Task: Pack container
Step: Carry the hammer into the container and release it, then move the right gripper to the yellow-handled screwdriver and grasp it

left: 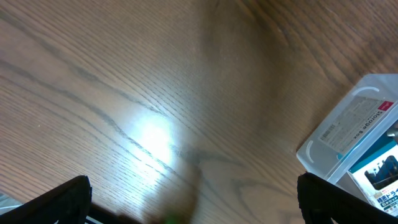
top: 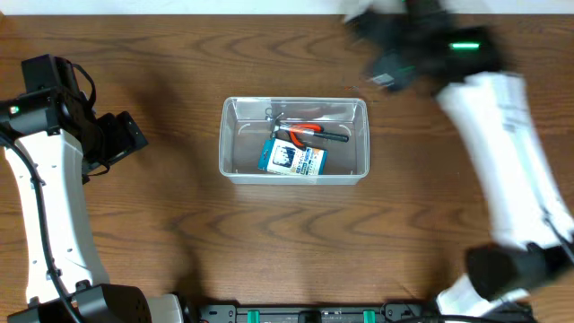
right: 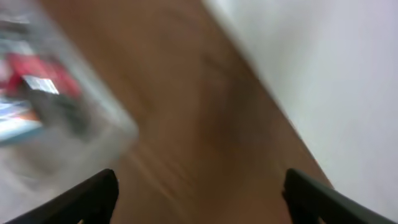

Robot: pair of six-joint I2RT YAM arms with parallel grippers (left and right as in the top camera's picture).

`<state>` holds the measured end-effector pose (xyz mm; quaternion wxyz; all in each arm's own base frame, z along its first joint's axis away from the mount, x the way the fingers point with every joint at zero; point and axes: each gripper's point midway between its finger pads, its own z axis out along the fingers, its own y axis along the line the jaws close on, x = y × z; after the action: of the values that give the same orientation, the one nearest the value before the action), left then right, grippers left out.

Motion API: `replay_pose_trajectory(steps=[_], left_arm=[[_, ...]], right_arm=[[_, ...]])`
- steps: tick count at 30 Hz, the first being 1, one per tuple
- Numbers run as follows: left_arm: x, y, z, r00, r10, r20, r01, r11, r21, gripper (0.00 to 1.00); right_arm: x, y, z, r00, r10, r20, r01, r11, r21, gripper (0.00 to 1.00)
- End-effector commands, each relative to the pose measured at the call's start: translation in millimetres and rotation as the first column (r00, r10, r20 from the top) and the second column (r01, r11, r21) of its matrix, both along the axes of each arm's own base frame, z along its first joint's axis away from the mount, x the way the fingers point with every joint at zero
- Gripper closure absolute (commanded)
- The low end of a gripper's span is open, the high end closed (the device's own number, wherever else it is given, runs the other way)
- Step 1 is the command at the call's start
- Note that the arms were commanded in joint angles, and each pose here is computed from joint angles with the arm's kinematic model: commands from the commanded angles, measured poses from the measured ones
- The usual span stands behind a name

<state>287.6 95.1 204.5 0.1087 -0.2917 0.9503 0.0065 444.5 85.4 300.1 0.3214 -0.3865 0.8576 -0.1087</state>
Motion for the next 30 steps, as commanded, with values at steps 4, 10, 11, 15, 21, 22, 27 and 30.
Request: replay_pose_trajectory(steps=[4,10,11,15,21,22,27,30], left_arm=[[1,2,3,1.000,0.013,0.006,-0.013,1.000,0.002,0.02],[1,2,3,1.000,0.013,0.006,-0.013,1.000,0.002,0.02],[1,2,3,1.000,0.013,0.006,-0.013,1.000,0.002,0.02],[1,2,3,1.000,0.013,0.006,-0.013,1.000,0.002,0.02],[1,2,3,1.000,0.014,0.006,-0.014,1.000,0.001,0.02],[1,2,3,1.000,0.013,0.006,-0.013,1.000,0.001,0.02],[1,2,3,1.000,0.014,0.006,-0.014,1.000,0.002,0.02],[1,2,3,1.000,0.014,0.007,-0.014,1.000,0.002,0.02]], right_arm=[[-31,-180,-6,0.885,-0.452,-0.109,0.463,0.881,0.099,0.01],[-73,-279,-70,0.711,-0.622,-0.329,0.669,0.742,0.044,0.01],[-75,-288,-79,0.690,-0.633,-0.351,0.687,0.726,0.039,0.01],[-79,-313,-120,0.625,-0.644,-0.440,0.722,0.692,0.012,0.03],[-79,-321,-176,0.562,-0.615,-0.553,0.728,0.685,-0.022,0.06],[-79,-322,-184,0.552,-0.610,-0.569,0.727,0.686,-0.030,0.09],[-80,-318,-220,0.498,-0.583,-0.642,0.730,0.681,-0.052,0.15],[-82,-312,-236,0.475,-0.569,-0.671,0.726,0.684,-0.067,0.14]])
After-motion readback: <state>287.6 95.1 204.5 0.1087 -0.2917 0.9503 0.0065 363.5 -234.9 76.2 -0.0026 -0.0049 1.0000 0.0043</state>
